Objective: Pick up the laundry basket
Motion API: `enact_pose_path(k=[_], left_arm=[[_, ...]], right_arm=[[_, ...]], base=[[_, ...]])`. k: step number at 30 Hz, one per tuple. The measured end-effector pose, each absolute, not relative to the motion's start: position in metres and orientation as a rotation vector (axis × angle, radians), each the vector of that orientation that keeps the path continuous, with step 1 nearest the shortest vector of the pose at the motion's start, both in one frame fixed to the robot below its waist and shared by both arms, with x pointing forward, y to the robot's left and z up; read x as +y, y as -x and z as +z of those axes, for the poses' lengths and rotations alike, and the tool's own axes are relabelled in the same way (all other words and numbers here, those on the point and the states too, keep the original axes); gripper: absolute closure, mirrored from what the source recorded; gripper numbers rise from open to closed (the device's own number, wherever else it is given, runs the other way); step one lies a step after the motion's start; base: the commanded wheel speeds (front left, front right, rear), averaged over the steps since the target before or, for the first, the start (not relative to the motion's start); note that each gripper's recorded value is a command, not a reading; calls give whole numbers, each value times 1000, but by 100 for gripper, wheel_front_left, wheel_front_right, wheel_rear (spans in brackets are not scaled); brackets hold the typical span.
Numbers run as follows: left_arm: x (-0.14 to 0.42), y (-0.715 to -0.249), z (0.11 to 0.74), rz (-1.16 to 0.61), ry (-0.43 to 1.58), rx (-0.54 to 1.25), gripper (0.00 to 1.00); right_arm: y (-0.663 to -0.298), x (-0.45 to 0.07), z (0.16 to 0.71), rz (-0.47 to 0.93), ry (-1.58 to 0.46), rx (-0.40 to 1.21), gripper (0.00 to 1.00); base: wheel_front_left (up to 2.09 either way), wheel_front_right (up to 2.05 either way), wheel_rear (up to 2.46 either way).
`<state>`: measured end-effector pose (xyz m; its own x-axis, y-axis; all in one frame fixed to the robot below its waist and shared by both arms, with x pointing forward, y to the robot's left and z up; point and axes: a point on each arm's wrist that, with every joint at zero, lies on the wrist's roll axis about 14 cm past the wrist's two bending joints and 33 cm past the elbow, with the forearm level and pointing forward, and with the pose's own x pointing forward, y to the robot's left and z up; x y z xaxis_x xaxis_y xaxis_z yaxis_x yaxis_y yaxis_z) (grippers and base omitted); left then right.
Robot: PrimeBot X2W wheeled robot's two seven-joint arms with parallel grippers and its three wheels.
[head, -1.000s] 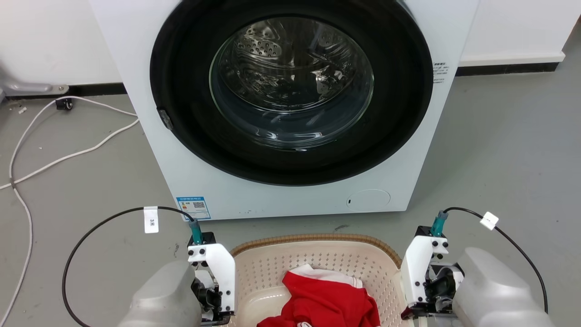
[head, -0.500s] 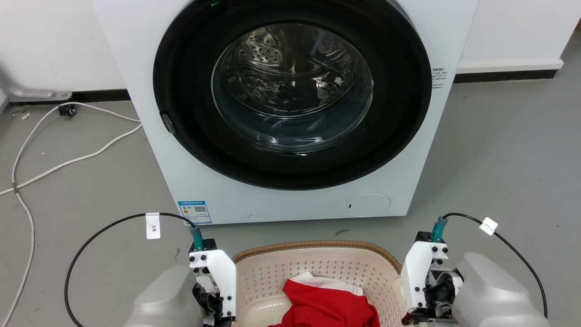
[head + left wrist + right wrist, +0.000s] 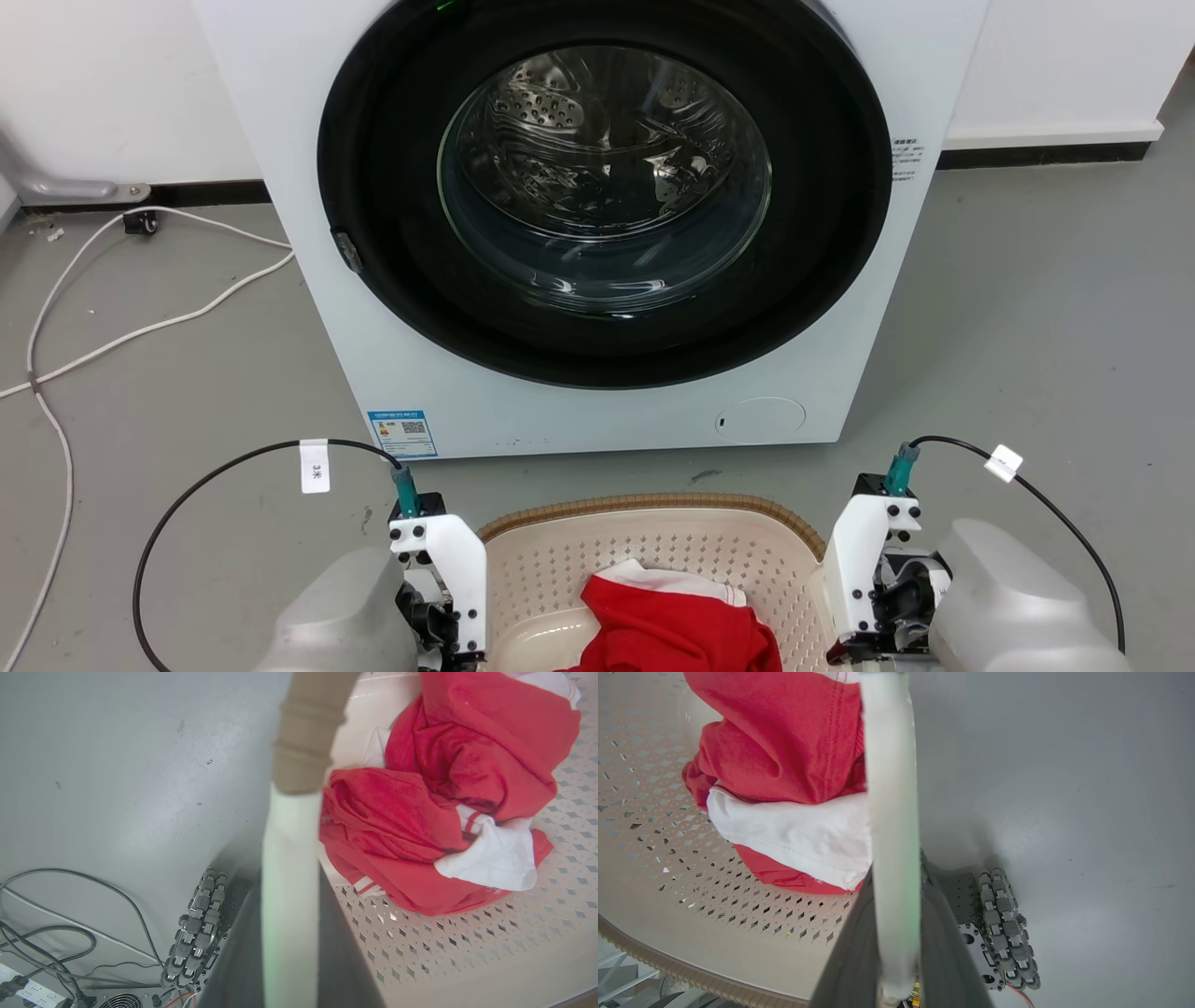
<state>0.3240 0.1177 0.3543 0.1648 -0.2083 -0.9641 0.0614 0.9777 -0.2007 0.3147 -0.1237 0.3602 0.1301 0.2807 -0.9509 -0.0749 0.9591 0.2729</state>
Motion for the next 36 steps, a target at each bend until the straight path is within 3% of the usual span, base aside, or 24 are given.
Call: enact_pose_path(k=[36], left_arm=[[117, -321, 351, -194, 137, 1404, 100]], right_arm=[[-315, -123, 360, 262, -171, 1415, 100]], base=[[0, 0, 0]])
